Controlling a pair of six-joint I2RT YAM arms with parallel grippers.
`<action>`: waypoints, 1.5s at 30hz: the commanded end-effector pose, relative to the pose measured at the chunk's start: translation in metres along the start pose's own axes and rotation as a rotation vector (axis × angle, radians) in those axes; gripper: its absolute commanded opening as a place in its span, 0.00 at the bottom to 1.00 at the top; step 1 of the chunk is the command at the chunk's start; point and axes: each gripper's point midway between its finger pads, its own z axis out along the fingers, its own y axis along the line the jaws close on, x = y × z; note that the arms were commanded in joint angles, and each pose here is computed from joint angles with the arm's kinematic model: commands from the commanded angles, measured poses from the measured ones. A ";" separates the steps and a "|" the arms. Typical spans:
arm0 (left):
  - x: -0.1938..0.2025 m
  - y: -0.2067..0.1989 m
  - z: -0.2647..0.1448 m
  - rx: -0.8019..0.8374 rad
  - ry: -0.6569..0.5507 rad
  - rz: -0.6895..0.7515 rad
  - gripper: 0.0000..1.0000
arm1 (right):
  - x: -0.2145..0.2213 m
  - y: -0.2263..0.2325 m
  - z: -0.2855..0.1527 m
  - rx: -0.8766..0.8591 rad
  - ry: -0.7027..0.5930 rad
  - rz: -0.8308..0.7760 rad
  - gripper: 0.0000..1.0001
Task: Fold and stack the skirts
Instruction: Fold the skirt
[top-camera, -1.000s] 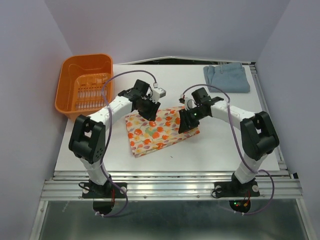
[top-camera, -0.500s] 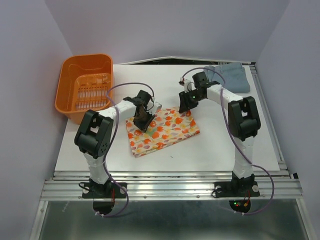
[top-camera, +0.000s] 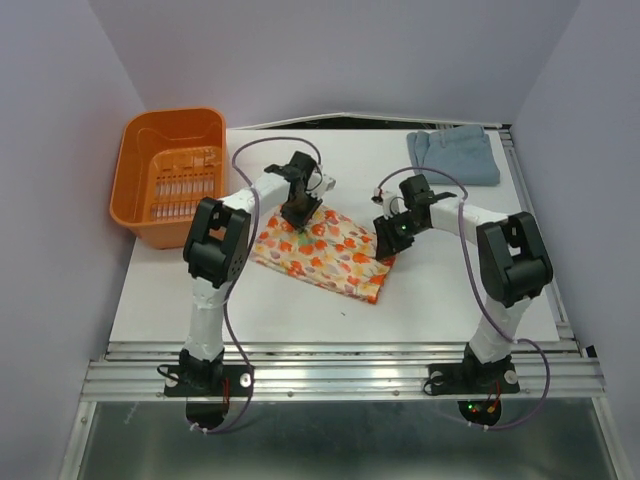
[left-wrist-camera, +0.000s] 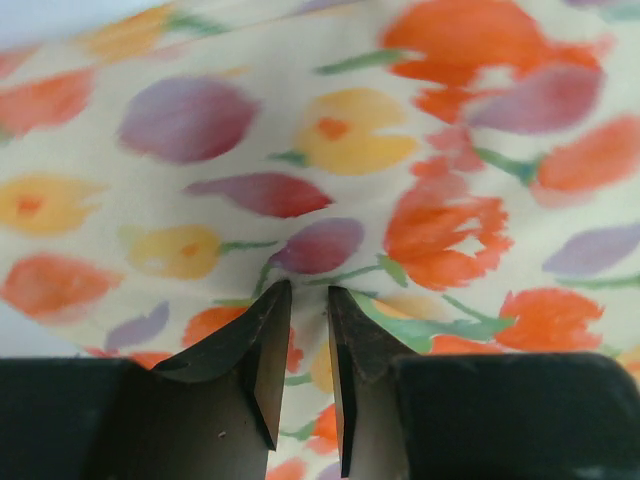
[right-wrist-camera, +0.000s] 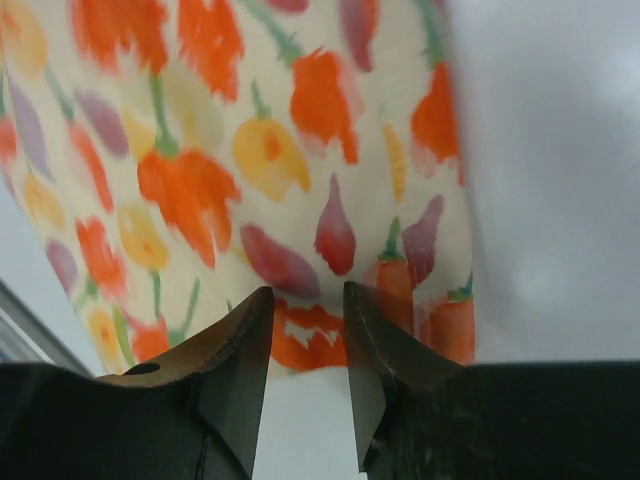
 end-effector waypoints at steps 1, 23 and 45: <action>-0.083 0.009 0.007 -0.004 -0.138 0.058 0.33 | 0.063 0.053 -0.015 -0.185 0.139 0.162 0.41; -0.034 0.007 -0.104 -0.073 -0.368 -0.079 0.47 | -0.092 0.038 -0.011 -0.125 -0.114 -0.057 0.52; -0.017 -0.006 0.001 0.144 -0.178 -0.110 0.41 | 0.049 0.116 0.016 -0.366 0.149 0.105 0.53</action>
